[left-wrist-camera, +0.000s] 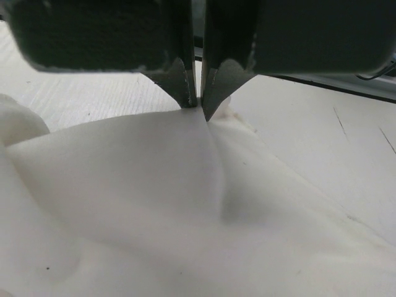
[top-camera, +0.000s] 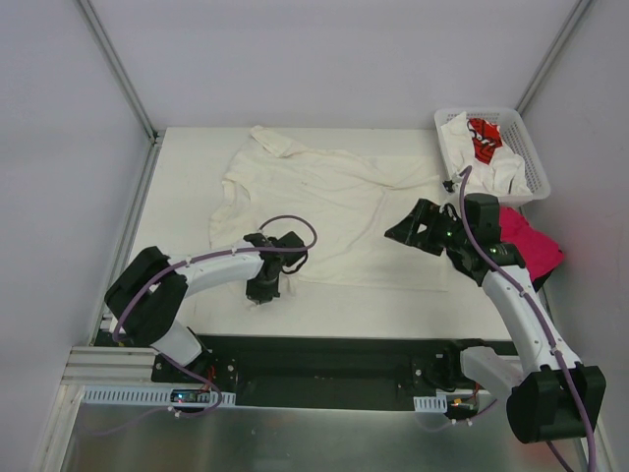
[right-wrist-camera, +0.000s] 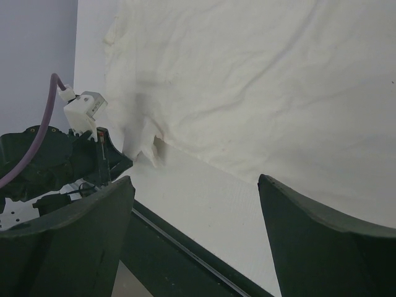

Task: Fold and stack the t-shirts
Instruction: Flatten out the tshirt

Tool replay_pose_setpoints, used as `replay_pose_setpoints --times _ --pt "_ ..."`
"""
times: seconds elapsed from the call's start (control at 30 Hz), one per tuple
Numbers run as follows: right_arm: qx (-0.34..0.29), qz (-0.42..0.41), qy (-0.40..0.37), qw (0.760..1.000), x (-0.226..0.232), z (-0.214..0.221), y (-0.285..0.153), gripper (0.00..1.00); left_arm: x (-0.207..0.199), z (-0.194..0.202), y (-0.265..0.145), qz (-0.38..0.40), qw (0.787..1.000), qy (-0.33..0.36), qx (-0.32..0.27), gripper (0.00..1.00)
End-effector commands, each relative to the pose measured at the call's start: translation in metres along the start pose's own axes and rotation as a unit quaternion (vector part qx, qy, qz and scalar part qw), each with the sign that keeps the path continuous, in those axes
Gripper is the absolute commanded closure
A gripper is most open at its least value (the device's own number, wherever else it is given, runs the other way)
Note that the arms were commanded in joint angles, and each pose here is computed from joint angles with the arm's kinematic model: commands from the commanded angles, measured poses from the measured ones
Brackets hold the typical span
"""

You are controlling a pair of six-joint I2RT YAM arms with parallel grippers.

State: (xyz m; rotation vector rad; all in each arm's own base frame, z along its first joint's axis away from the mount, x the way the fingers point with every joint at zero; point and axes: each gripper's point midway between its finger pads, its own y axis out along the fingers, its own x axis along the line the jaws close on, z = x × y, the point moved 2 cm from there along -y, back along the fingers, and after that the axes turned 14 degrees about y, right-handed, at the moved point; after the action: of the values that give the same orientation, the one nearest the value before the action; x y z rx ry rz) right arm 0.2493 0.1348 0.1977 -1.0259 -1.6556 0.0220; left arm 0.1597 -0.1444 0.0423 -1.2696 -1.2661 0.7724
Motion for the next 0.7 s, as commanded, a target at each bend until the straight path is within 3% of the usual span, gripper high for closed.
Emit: replay_pose_setpoints --times 0.0,0.67 --pt "-0.003 0.002 -0.007 1.0 -0.003 -0.002 0.001 0.16 -0.001 -0.016 -0.015 0.003 0.999 -0.019 -0.037 0.97" --pt "0.013 0.016 0.01 1.0 -0.023 0.014 0.008 0.17 0.013 -0.064 -0.059 -0.03 0.988 -0.069 -0.132 0.95"
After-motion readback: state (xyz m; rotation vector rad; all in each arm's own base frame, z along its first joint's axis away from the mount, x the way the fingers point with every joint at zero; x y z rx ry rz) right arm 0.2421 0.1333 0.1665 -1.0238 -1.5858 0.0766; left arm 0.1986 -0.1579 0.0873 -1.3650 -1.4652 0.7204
